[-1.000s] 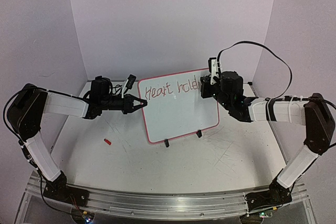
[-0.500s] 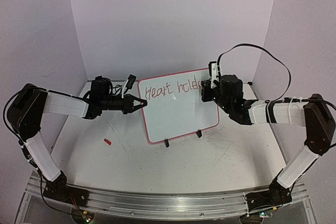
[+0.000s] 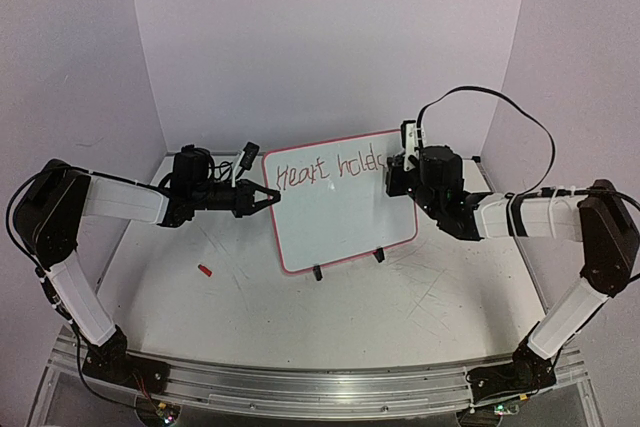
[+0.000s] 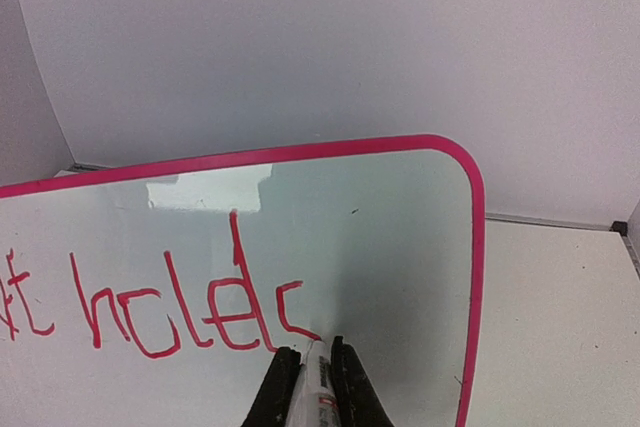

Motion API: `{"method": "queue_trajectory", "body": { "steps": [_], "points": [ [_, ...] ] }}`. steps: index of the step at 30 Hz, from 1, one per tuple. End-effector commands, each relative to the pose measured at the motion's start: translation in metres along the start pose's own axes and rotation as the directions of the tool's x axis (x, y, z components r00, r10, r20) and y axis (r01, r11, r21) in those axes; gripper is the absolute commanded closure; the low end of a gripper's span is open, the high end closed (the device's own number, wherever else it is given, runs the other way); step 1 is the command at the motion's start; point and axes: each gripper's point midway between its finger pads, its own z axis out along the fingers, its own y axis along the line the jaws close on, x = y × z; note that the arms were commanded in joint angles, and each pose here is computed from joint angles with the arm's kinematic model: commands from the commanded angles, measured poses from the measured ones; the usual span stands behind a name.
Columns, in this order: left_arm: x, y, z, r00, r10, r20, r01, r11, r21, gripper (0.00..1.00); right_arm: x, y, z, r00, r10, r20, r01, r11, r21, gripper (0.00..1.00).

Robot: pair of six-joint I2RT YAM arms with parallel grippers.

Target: Write a sentence on the whiteboard

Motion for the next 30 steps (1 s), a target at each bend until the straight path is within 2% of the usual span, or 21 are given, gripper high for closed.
{"method": "queue_trajectory", "body": {
  "steps": [1, 6, 9, 13, 15, 19, 25, 30],
  "points": [
    [-0.014, 0.025, -0.006, 0.991, 0.134, 0.018, -0.130, 0.980, -0.150, 1.00, 0.003, 0.012, -0.004, 1.000, 0.026, -0.007, -0.026, 0.999, -0.037, 1.00],
    [-0.013, 0.026, -0.006, 0.991, 0.132, 0.017, -0.128, 0.980, -0.152, 1.00, -0.003, 0.026, -0.003, 0.999, 0.032, 0.001, -0.032, 0.997, -0.075, 1.00],
    [-0.012, 0.027, -0.005, 0.992, 0.128, 0.014, -0.125, 0.980, -0.152, 1.00, -0.022, 0.034, -0.009, 0.998, 0.043, 0.038, -0.039, 0.994, -0.101, 1.00],
    [-0.012, 0.027, -0.006, 0.992, 0.126, 0.015, -0.122, 0.980, -0.158, 1.00, -0.078, 0.022, -0.054, 0.984, 0.082, 0.159, -0.071, 0.995, -0.077, 1.00],
    [-0.012, 0.027, -0.007, 0.992, 0.125, 0.016, -0.120, 0.979, -0.163, 1.00, -0.091, 0.010, -0.074, 0.976, 0.104, 0.192, -0.095, 0.994, -0.058, 1.00],
    [-0.011, 0.029, -0.007, 0.993, 0.120, 0.016, -0.115, 0.977, -0.178, 1.00, -0.073, 0.013, -0.084, 0.984, 0.073, 0.160, -0.057, 0.993, -0.105, 1.00],
    [-0.014, 0.029, -0.007, 0.993, 0.112, 0.022, -0.106, 0.977, -0.184, 1.00, -0.053, 0.054, -0.079, 0.996, 0.024, 0.089, 0.005, 0.951, -0.309, 1.00],
    [-0.012, 0.029, -0.005, 0.994, 0.110, 0.018, -0.105, 0.977, -0.187, 1.00, -0.039, 0.084, -0.075, 0.995, -0.084, 0.056, 0.099, 0.922, -0.374, 1.00]
  ]
}}
